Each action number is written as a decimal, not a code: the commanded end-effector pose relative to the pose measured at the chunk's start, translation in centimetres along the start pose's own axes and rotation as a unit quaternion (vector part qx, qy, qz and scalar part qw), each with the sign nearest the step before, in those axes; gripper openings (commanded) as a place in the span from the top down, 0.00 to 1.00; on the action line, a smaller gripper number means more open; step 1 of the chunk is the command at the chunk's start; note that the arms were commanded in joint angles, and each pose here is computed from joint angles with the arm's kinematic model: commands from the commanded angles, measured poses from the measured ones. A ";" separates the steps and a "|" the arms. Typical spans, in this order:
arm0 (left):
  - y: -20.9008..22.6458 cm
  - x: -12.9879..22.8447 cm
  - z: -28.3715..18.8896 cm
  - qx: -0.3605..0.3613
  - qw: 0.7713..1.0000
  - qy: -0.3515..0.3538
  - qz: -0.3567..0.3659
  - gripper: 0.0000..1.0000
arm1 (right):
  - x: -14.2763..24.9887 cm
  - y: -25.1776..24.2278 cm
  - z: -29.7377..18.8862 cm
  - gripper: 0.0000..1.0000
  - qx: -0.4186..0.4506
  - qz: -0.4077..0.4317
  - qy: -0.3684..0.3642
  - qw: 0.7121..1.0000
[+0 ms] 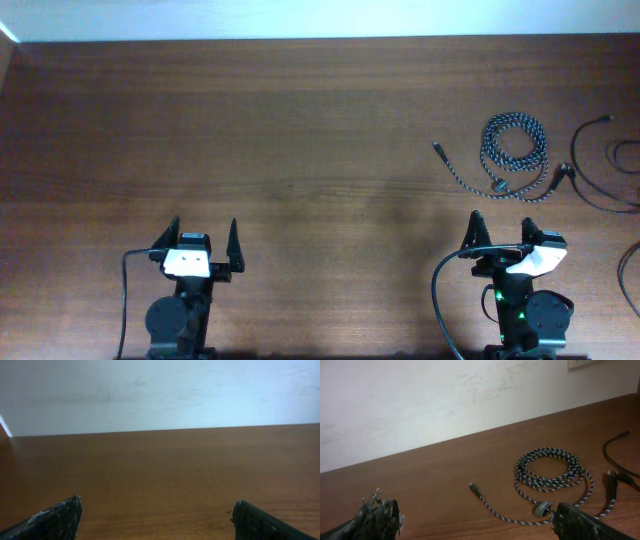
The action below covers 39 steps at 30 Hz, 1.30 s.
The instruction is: Untangle cables
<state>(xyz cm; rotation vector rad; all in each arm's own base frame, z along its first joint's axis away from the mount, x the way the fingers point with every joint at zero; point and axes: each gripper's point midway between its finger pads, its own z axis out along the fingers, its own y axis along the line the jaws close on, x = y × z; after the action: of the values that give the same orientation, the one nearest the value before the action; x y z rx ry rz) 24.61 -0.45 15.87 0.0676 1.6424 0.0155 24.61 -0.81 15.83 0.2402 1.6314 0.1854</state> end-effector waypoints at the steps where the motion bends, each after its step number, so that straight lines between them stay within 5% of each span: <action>1: -0.5 0.2 0.0 0.014 1.000 0.001 0.022 0.01 | 0.3 0.0 0.0 0.01 -0.001 0.000 0.002 1.000; 39: -0.2 0.1 0.0 0.008 1.000 0.000 0.022 0.01 | 0.3 0.0 0.0 0.01 -0.001 0.000 0.002 1.000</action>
<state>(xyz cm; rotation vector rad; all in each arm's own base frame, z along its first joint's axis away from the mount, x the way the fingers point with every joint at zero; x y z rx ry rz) 24.61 -0.53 15.88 0.0974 1.6406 0.0362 24.61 -0.81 15.84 0.2408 1.6309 0.1854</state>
